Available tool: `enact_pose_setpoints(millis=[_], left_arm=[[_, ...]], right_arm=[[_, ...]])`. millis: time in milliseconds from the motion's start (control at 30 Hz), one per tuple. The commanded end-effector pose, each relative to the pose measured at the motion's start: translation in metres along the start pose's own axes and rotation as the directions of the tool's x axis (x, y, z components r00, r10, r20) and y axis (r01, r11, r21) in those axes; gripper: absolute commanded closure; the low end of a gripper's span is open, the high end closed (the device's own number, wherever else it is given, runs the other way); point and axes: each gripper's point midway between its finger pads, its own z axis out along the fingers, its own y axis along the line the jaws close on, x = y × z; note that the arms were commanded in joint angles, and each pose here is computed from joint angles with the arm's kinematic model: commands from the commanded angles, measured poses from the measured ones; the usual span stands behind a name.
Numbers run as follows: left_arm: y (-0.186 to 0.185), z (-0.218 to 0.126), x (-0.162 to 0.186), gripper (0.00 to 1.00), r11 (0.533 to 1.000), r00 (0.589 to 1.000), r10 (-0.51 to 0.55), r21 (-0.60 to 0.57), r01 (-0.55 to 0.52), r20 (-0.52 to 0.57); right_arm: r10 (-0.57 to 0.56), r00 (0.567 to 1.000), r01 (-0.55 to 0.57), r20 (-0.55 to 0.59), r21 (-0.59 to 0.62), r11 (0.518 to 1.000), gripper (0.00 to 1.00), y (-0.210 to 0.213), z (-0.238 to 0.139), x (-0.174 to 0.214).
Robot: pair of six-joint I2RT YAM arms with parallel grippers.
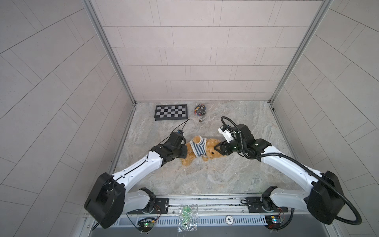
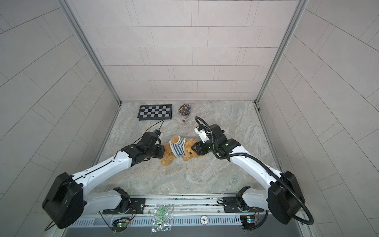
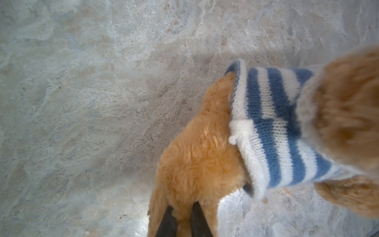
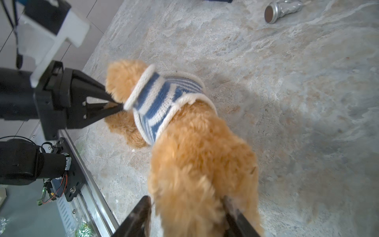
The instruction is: Dress the teddy bear
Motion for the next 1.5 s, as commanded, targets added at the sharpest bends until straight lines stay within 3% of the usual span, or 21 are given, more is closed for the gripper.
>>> enact_pose_setpoints(millis=[0, 333, 867, 1000, 1100, 1167, 1233, 1367, 1467], left_arm=[[0.003, 0.007, -0.006, 0.88, 0.997, 0.998, 0.065, -0.026, -0.066, -0.028], [0.003, 0.021, -0.018, 0.90, 0.986, 0.987, 0.151, -0.059, -0.153, -0.049], [-0.003, 0.035, -0.029, 0.88, 0.979, 0.980, 0.198, -0.042, -0.199, -0.035], [-0.004, 0.032, -0.035, 0.87, 0.978, 0.979, 0.201, -0.042, -0.202, -0.021], [-0.008, 0.027, -0.040, 0.86, 0.979, 0.980, 0.200, -0.033, -0.200, -0.003], [-0.011, 0.019, -0.045, 0.82, 0.981, 0.981, 0.195, -0.026, -0.194, 0.017], [-0.014, 0.007, -0.051, 0.70, 0.983, 0.982, 0.181, -0.015, -0.180, 0.048], [-0.018, -0.024, -0.054, 0.45, 0.991, 0.985, 0.128, 0.014, -0.130, 0.113], [-0.027, -0.041, -0.052, 0.39, 0.994, 0.987, 0.033, 0.098, -0.049, 0.157]], right_arm=[[-0.029, 0.991, 0.027, 0.132, 0.018, 0.999, 0.42, -0.004, -0.011, -0.009], [-0.051, 0.989, 0.042, 0.136, 0.073, 0.996, 0.41, -0.023, -0.007, 0.014], [-0.088, 0.981, 0.080, 0.173, 0.058, 0.995, 0.42, -0.033, 0.022, -0.006], [-0.098, 0.976, 0.094, 0.194, 0.029, 0.995, 0.58, -0.030, 0.030, -0.020], [-0.097, 0.978, 0.099, 0.183, -0.004, 0.995, 0.81, -0.025, 0.034, -0.020], [-0.091, 0.978, 0.097, 0.186, -0.023, 0.995, 0.90, -0.021, 0.032, -0.022], [-0.084, 0.977, 0.090, 0.194, -0.024, 0.996, 0.95, -0.019, 0.027, -0.024], [-0.062, 0.980, 0.068, 0.190, -0.026, 0.997, 1.00, -0.016, 0.017, -0.019], [-0.035, 0.982, 0.046, 0.186, -0.057, 0.997, 1.00, -0.010, 0.013, -0.013]])
